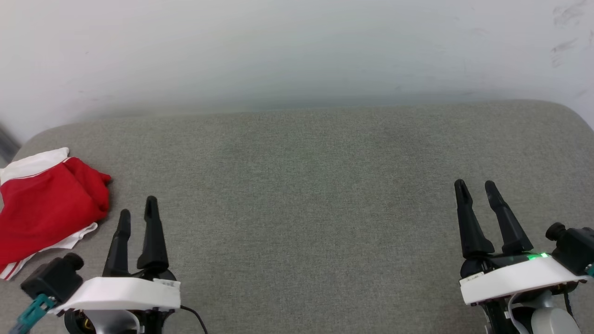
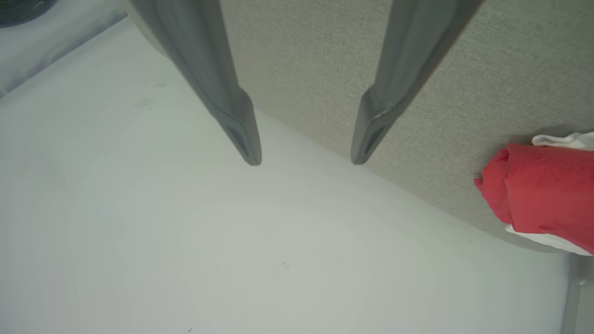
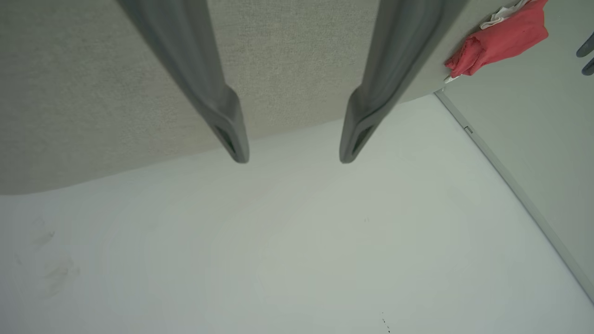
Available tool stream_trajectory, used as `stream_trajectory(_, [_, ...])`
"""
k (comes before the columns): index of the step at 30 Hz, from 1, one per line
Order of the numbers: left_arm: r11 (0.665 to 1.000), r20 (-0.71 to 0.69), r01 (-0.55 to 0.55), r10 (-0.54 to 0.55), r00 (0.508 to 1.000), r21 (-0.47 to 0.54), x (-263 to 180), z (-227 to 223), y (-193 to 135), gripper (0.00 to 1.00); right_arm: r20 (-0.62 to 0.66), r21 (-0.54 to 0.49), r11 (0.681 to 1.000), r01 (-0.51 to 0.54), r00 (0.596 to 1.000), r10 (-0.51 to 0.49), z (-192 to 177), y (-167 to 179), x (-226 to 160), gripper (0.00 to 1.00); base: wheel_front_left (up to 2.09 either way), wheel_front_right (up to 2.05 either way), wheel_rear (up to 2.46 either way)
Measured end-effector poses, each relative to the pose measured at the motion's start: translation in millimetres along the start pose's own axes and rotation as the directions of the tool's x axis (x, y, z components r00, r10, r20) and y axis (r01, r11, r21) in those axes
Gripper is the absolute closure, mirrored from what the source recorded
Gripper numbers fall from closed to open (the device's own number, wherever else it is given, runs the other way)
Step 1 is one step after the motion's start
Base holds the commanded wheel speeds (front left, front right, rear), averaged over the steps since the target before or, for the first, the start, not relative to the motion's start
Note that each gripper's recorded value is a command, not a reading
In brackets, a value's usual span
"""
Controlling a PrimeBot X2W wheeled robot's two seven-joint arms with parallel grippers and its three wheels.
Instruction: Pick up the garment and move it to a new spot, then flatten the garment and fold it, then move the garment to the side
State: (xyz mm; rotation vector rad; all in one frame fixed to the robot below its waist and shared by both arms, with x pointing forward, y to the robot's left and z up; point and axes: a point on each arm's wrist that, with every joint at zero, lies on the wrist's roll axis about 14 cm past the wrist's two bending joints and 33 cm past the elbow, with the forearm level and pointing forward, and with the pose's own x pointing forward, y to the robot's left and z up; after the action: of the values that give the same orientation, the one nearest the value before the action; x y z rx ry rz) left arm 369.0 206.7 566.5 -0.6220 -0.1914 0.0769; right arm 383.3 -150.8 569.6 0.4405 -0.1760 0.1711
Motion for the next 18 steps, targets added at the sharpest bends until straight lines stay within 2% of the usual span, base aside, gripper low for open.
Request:
stream_trajectory(9, [0.982, -0.063, 0.101, -0.091, 0.994, 0.161, -7, -19, -20, 0.00, 0.006, -0.159, 0.987, 0.006, 1.000, -0.005, 1, -4, -3, 0.00, 0.00, 0.00, 0.00])
stream_trajectory(18, [0.947, -0.115, 0.120, -0.090, 0.989, 0.297, -14, -38, -22, 0.00, 0.015, -0.241, 0.970, 0.021, 1.000, -0.018, 2, -11, -7, 0.00, 0.00, 0.00, 0.00])
